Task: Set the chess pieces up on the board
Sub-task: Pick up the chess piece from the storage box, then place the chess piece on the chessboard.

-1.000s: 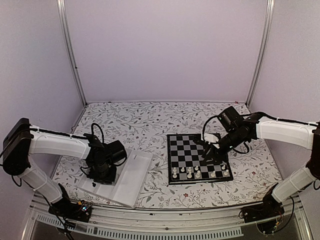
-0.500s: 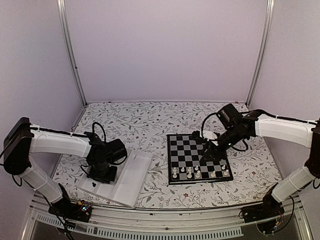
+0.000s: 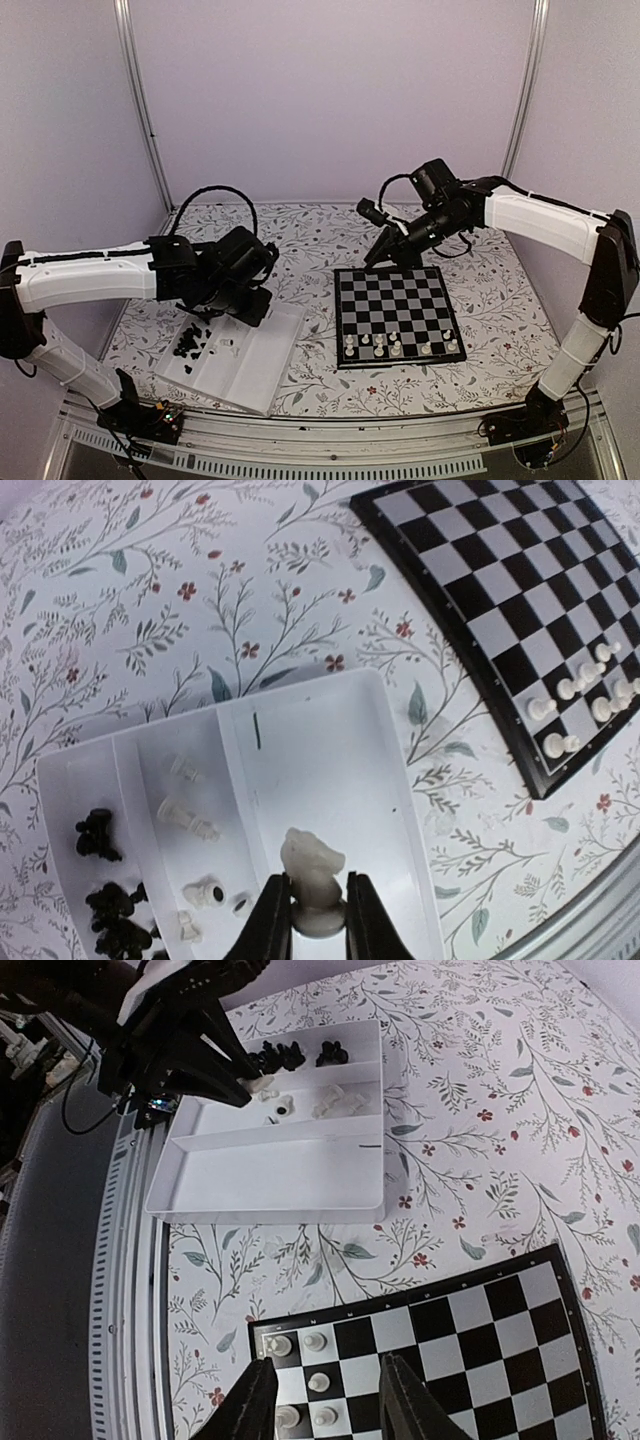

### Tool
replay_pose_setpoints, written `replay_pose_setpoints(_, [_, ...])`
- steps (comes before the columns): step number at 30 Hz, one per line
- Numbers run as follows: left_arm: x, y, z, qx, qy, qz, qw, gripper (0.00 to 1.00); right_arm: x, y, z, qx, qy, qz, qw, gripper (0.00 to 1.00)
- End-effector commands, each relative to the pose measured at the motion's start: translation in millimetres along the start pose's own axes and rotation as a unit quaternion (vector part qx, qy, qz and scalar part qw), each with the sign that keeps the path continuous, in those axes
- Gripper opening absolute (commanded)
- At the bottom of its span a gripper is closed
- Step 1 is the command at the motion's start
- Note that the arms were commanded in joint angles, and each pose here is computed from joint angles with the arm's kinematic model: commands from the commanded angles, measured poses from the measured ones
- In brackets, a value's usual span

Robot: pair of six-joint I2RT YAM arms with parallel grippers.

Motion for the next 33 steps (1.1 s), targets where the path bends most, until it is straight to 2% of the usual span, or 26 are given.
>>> replay_pose_setpoints(1, [-47, -42, -22, 0.086, -0.115, 0.064, 0.988, 0.07, -19, 12, 16, -0.13, -0.043, 0.094, 0.986, 0.37])
replay_pose_setpoints(3, [-54, -58, -26, 0.115, -0.135, 0.082, 0.981, 0.08, -24, 13, 28, -0.186, -0.06, 0.128, 0.972, 0.38])
replay_pose_setpoints(7, [-56, -81, -19, 0.144, -0.139, 0.116, 0.973, 0.08, -29, 20, 46, -0.251, -0.076, 0.162, 0.951, 0.4])
replay_pose_setpoints(17, [-57, -120, -12, 0.173, -0.138, 0.159, 0.962, 0.08, -38, 34, 66, -0.316, -0.087, 0.194, 0.925, 0.42])
replay_pose_setpoints(23, [-56, -130, -11, 0.175, -0.136, 0.172, 0.96, 0.08, -39, 35, 68, -0.323, -0.089, 0.197, 0.921, 0.41])
replay_pose_setpoints(27, [-57, -134, -13, 0.178, -0.139, 0.175, 0.958, 0.08, -38, 35, 70, -0.326, -0.089, 0.199, 0.92, 0.37])
replay_pose_setpoints(33, [-58, -137, -18, 0.179, -0.145, 0.176, 0.957, 0.08, -31, 30, 76, -0.309, -0.074, 0.204, 0.926, 0.36])
Point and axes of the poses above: each gripper's point midway between its finger pads, its own z axis out along the fingers, its own y axis along the line the jaws close on, x = y × z, the point moved 1 cm from there along -z, back along the fingers, and after that the axes turned 10 degrees about -z, right-handed, at the moved point
